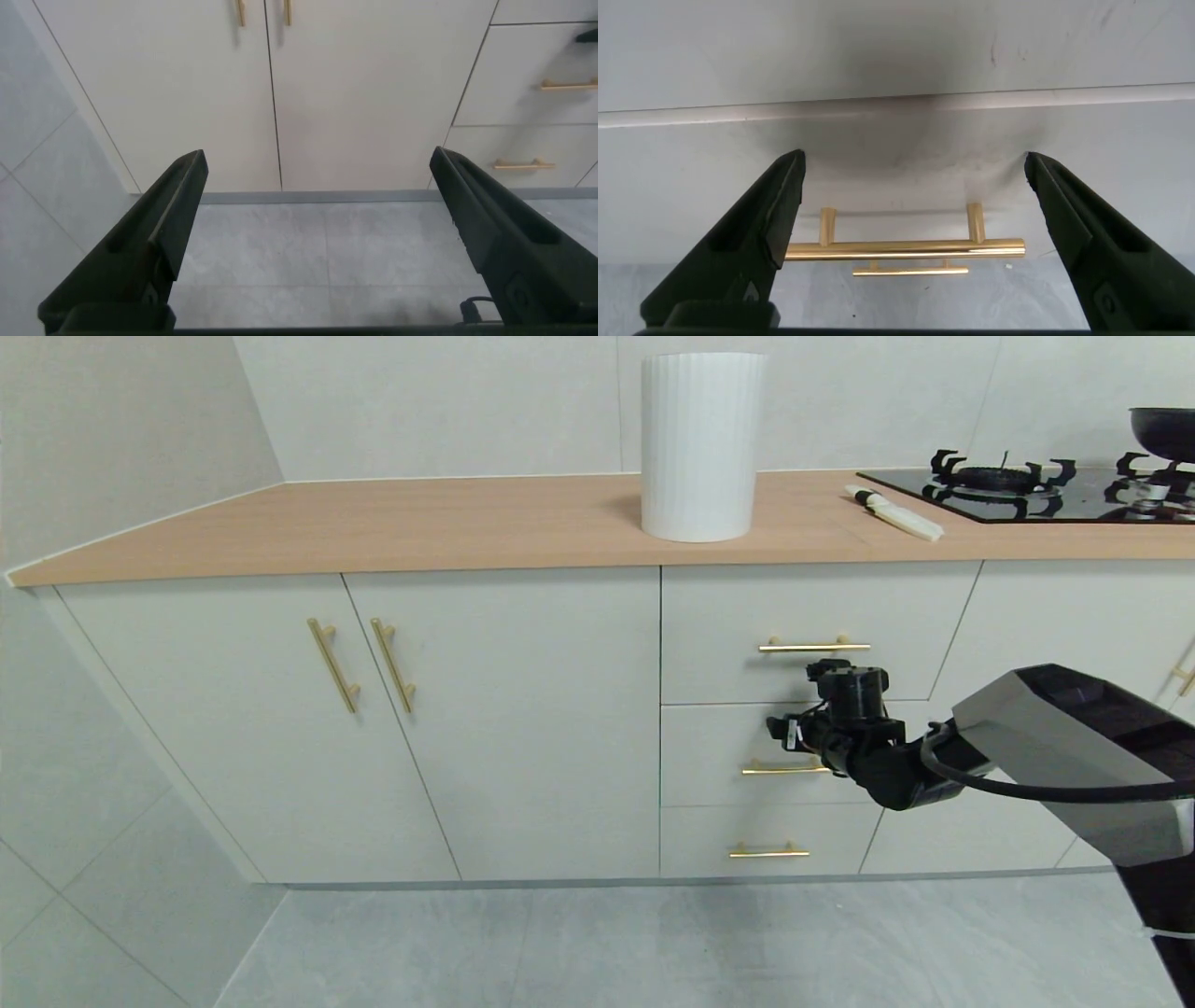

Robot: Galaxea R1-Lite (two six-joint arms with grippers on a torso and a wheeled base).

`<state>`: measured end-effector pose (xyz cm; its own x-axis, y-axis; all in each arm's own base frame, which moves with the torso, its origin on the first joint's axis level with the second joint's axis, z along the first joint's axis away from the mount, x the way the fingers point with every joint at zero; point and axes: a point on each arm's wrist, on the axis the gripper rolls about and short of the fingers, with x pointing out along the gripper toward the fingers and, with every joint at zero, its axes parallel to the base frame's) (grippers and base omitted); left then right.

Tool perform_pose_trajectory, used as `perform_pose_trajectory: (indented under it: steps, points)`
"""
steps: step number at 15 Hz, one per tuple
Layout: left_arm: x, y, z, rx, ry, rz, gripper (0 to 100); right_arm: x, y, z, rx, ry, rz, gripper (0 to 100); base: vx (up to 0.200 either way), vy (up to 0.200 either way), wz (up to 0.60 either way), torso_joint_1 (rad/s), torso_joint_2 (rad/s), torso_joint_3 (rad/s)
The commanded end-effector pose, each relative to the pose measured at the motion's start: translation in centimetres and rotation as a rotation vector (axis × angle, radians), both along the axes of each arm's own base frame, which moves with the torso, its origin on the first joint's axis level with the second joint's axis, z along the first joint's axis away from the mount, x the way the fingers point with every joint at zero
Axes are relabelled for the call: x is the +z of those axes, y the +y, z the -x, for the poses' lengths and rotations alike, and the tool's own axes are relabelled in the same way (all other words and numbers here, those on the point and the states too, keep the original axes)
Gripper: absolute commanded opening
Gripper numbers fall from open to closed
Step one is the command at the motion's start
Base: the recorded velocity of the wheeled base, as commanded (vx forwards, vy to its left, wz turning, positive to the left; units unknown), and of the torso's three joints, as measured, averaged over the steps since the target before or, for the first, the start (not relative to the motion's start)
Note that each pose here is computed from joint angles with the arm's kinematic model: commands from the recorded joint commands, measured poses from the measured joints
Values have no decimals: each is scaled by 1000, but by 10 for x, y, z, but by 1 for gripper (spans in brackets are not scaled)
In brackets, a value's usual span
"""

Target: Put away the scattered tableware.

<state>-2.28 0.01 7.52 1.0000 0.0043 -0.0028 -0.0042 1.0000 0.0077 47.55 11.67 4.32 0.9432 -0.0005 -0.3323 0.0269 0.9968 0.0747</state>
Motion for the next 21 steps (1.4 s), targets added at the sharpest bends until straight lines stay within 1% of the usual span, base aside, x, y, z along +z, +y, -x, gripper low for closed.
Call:
perform_pose_trajectory:
  steps: [1, 6, 7, 8, 9, 10, 11, 13, 15, 17, 18, 19, 21]
  points:
    - [0, 0, 0, 0, 0, 0, 100, 1, 0, -1, -2, -11, -3, 100, 0, 0, 0, 0, 0, 0]
    - [0, 0, 0, 0, 0, 0, 100, 3, 0, -1, -4, -14, -5, 100, 0, 0, 0, 0, 0, 0]
    - [0, 0, 0, 0, 0, 0, 100, 8, -1, 5, -4, -5, -3, 100, 0, 0, 0, 0, 0, 0]
    - [0, 0, 0, 0, 0, 0, 100, 19, -4, 19, 2, 10, 1, 100, 0, 0, 0, 0, 0, 0]
    - [0, 0, 0, 0, 0, 0, 100, 22, -4, 24, 7, 15, 1, 100, 0, 0, 0, 0, 0, 0]
    - [0, 0, 0, 0, 0, 0, 100, 59, -12, 62, 16, 9, 0, 100, 0, 0, 0, 0, 0, 0]
    - [0, 0, 0, 0, 0, 0, 100, 80, -18, 87, 18, 1, -2, 100, 0, 0, 0, 0, 0, 0]
    - [0, 0, 0, 0, 0, 0, 100, 129, -32, 145, 20, -70, -17, 100, 0, 0, 0, 0, 0, 0]
    - [0, 0, 0, 0, 0, 0, 100, 162, -48, 206, 15, -157, -18, 100, 0, 0, 0, 0, 0, 0]
    - [0, 0, 0, 0, 0, 0, 100, 185, -67, 271, 14, -266, 6, 100, 0, 0, 0, 0, 0, 0]
    - [0, 0, 0, 0, 0, 0, 100, 192, -78, 305, 4, -324, 37, 100, 0, 0, 0, 0, 0, 0]
    - [0, 0, 0, 0, 0, 0, 100, 196, -87, 330, -24, -355, 69, 100, 0, 0, 0, 0, 0, 0]
    - [0, 0, 0, 0, 0, 0, 100, 206, -102, 387, -48, -418, 75, 100, 0, 0, 0, 0, 0, 0]
